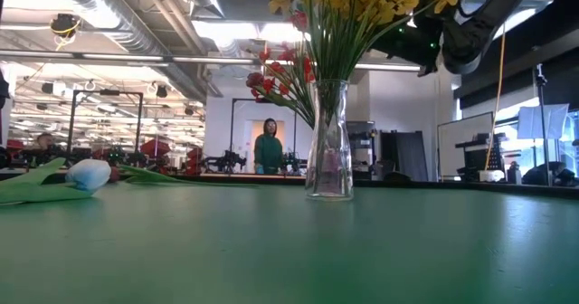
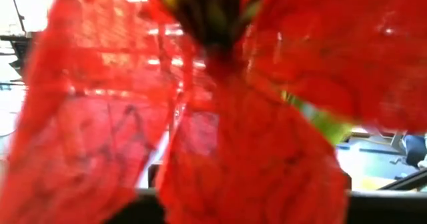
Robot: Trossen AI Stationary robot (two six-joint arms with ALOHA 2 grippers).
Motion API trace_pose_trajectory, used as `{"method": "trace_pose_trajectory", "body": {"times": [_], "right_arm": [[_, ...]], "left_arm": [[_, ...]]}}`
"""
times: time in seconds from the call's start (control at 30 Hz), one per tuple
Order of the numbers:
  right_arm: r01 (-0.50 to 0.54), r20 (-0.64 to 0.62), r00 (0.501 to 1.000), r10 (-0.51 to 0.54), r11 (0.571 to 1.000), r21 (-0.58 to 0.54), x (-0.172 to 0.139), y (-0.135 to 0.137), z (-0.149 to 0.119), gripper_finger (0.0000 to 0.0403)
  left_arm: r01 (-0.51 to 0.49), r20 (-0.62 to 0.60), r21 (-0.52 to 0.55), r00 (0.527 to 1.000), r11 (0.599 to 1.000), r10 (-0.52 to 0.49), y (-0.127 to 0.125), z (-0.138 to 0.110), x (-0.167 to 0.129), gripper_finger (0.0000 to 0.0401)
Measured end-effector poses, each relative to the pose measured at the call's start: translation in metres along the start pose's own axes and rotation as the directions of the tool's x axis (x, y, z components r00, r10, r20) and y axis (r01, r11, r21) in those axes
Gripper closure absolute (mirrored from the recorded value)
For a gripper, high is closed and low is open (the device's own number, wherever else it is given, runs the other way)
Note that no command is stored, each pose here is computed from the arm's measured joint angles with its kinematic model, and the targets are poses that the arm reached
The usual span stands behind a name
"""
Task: Sort flowers into vase by color
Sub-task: Put the red flowers into the violet vase
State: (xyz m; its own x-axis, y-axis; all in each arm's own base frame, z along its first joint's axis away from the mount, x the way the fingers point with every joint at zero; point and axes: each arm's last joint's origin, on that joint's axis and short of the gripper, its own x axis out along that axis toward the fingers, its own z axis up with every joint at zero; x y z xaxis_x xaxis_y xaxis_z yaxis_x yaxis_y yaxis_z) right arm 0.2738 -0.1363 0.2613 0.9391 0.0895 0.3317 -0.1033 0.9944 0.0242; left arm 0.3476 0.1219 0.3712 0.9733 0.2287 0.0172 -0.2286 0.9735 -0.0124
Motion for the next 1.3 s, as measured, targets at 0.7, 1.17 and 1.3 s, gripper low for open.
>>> {"method": "trace_pose_trajectory", "body": {"times": [0.7, 1.17, 1.3], "right_arm": [[0.051, -0.104, 0.993, -0.049, 0.999, 0.015, 0.002, 0.003, 0.020, 0.0292], [0.007, -0.253, 0.967, -0.013, 1.000, -0.025, 0.033, 0.019, 0.026, 0.0292], [0.019, -0.270, 0.963, -0.024, 1.000, -0.019, 0.032, 0.016, 0.025, 0.0292]], "left_arm": [[0.004, -0.051, -0.015, 0.999, 1.000, -0.005, -0.002, -0.004, -0.001, 0.0401], [0.002, -0.119, -0.019, 0.993, 1.000, -0.004, -0.009, -0.012, 0.000, 0.0401], [-0.007, -0.154, -0.015, 0.988, 1.000, 0.005, -0.009, -0.015, 0.000, 0.0401]]}}
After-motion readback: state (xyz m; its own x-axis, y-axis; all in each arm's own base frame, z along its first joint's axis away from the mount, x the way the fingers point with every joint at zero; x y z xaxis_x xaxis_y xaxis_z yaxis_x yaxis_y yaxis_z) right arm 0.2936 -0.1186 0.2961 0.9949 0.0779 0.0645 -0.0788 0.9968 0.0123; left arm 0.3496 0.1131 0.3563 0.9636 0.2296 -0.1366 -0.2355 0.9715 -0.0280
